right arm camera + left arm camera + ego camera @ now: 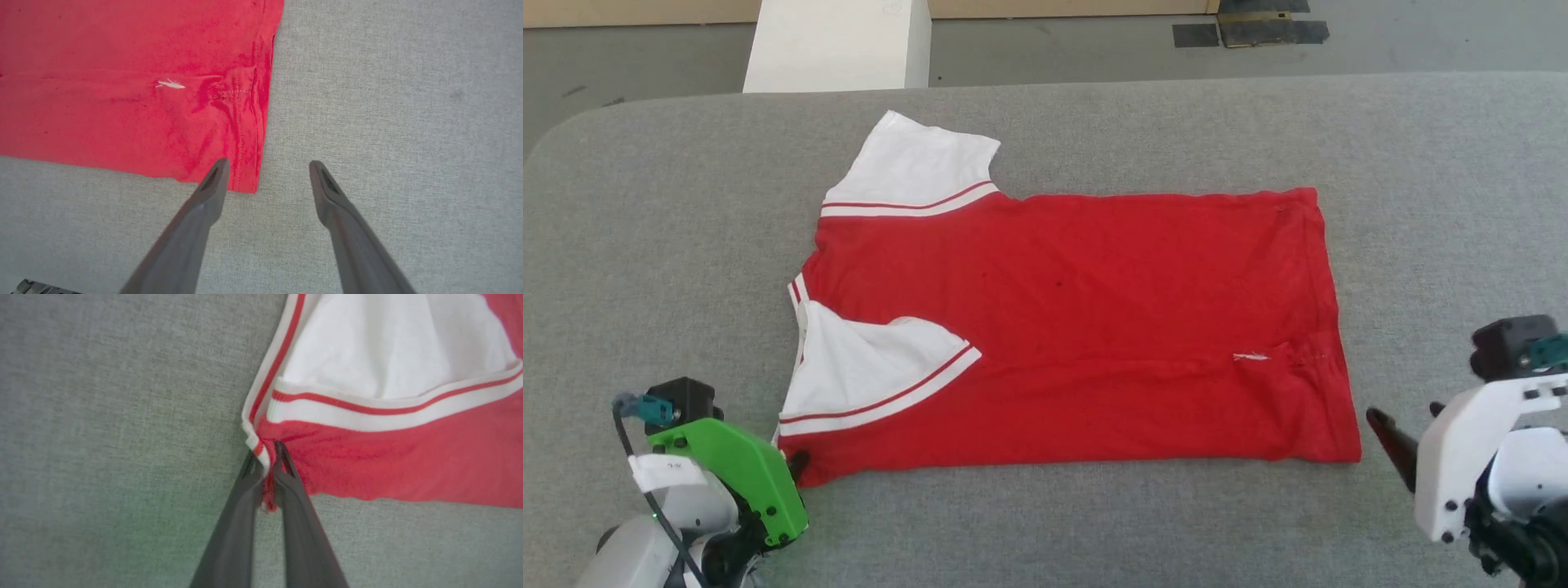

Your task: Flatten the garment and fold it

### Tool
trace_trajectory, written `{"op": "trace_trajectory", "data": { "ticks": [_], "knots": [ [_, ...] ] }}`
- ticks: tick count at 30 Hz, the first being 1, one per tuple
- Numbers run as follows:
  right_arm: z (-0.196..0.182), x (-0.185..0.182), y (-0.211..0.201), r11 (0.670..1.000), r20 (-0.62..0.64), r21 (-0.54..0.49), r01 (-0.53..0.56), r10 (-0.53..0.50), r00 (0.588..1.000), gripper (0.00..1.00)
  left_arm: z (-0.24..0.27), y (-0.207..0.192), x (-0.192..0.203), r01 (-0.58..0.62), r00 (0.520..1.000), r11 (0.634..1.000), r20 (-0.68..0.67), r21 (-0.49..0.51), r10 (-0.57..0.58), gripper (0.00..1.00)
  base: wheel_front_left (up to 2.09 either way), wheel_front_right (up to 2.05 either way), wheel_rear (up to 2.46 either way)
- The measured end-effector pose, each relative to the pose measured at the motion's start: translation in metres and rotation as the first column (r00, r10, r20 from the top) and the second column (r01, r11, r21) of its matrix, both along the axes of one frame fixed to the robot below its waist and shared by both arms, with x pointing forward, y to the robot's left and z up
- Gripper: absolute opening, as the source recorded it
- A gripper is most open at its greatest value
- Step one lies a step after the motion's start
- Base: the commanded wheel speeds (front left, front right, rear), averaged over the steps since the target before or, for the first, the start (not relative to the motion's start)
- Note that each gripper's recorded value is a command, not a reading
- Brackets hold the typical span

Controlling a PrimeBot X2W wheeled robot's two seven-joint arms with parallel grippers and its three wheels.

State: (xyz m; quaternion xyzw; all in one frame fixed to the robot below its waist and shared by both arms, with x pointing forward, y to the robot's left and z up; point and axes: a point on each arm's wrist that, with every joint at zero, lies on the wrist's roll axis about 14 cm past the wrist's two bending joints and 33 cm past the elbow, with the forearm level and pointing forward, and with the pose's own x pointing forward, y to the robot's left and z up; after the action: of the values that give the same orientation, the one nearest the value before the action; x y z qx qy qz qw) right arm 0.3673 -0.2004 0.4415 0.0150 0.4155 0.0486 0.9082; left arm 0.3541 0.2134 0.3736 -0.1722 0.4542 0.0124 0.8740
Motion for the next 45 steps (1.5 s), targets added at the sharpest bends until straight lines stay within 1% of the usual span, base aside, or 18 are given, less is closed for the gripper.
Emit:
{"op": "trace_trajectory", "data": {
  "ticks": [4, 9, 11, 16, 19, 20, 21, 22, 23, 26, 30, 34, 35, 38, 41, 45],
  "knots": [
    [-0.011, -0.003, 0.009, 0.999, -0.04, -0.035, -0.04, 0.038, 0.998, 1.0, 0.007, -0.001, 0.002, -0.013, 0.999, 1.0, 0.04, -0.018, 0.014, 0.0, 0.0, 0.0, 0.0],
    [-0.039, -0.007, 0.019, 0.994, -0.134, -0.069, -0.08, 0.07, 0.989, 1.0, 0.012, -0.005, 0.005, -0.008, 0.998, 1.0, 0.065, -0.029, 0.01, 0.0, 0.0, 0.0, 0.0],
    [-0.048, -0.006, 0.021, 0.991, -0.157, -0.092, -0.097, 0.082, 0.984, 1.0, 0.013, -0.006, 0.007, -0.008, 0.998, 0.999, 0.068, -0.032, 0.01, 0.0, 0.0, 0.0, 0.0],
    [-0.066, 0.001, 0.027, 0.987, -0.194, -0.104, -0.125, 0.103, 0.976, 1.0, 0.012, -0.007, 0.007, -0.008, 0.998, 0.999, 0.067, -0.037, 0.011, 0.0, 0.0, 0.0, 0.0],
    [-0.073, 0.004, 0.031, 0.98, -0.215, -0.12, -0.159, 0.131, 0.968, 1.0, 0.011, -0.005, 0.006, -0.013, 0.998, 0.999, 0.061, -0.037, 0.016, 0.0, 0.0, 0.0, 0.0],
    [-0.077, 0.003, 0.033, 0.976, -0.229, -0.124, -0.18, 0.148, 0.962, 0.98, 0.01, -0.005, 0.005, -0.015, 0.998, 0.999, 0.059, -0.037, 0.017, 0.0, 0.0, 0.0, 0.0],
    [-0.076, 0.004, 0.033, 0.975, -0.233, -0.124, -0.185, 0.152, 0.96, 0.08, 0.01, -0.005, 0.005, -0.015, 0.998, 0.999, 0.06, -0.037, 0.017, 0.0, 0.0, 0.0, 0.0],
    [-0.076, 0.004, 0.032, 0.975, -0.235, -0.12, -0.186, 0.154, 0.96, 0.08, 0.011, -0.005, 0.005, -0.014, 0.998, 0.999, 0.062, -0.038, 0.017, 0.0, 0.0, 0.0, 0.0],
    [-0.075, 0.004, 0.033, 0.976, -0.236, -0.114, -0.188, 0.157, 0.959, 0.0, 0.012, -0.006, 0.006, -0.014, 0.998, 0.999, 0.065, -0.04, 0.017, 0.0, 0.0, 0.0, 0.0],
    [-0.069, 0.006, 0.034, 0.981, -0.212, -0.087, -0.173, 0.152, 0.965, 0.0, 0.017, -0.006, 0.007, -0.015, 0.996, 0.999, 0.084, -0.042, 0.018, 0.0, 0.0, 0.0, 0.0],
    [-0.053, 0.011, 0.025, 0.989, -0.152, -0.07, -0.129, 0.118, 0.981, 0.0, 0.035, -0.003, 0.013, -0.031, 0.989, 0.998, 0.144, -0.046, 0.037, 0.0, 0.0, 0.0, 0.0],
    [-0.024, 0.016, 0.015, 0.993, -0.067, -0.066, -0.101, 0.096, 0.993, 0.0, 0.054, 0.003, 0.01, -0.055, 0.978, 0.997, 0.197, -0.044, 0.063, 0.0, 0.0, 0.0, 0.0],
    [-0.012, 0.007, 0.009, 0.992, -0.054, -0.074, -0.101, 0.097, 0.994, 0.0, 0.064, 0.006, 0.0, -0.066, 0.975, 0.997, 0.21, -0.04, 0.073, 0.0, 0.0, 0.0, 0.0],
    [-0.011, -0.008, 0.005, 0.992, -0.085, -0.066, -0.105, 0.099, 0.992, 0.0, 0.065, 0.006, -0.017, -0.074, 0.978, 0.996, 0.194, -0.04, 0.08, 0.0, 0.0, 0.0, 0.0],
    [-0.019, -0.024, 0.003, 0.994, -0.126, -0.056, -0.098, 0.09, 0.988, 0.0, 0.054, 0.003, -0.038, -0.09, 0.986, 0.994, 0.137, -0.056, 0.097, 0.0, 0.0, 0.0, 0.0],
    [-0.043, -0.044, 0.004, 0.995, -0.219, -0.04, -0.096, 0.085, 0.972, 0.0, 0.036, -0.004, -0.053, -0.115, 0.99, 0.989, 0.065, -0.097, 0.122, 0.0, 0.0, 0.0, 0.0]
  ]
}}
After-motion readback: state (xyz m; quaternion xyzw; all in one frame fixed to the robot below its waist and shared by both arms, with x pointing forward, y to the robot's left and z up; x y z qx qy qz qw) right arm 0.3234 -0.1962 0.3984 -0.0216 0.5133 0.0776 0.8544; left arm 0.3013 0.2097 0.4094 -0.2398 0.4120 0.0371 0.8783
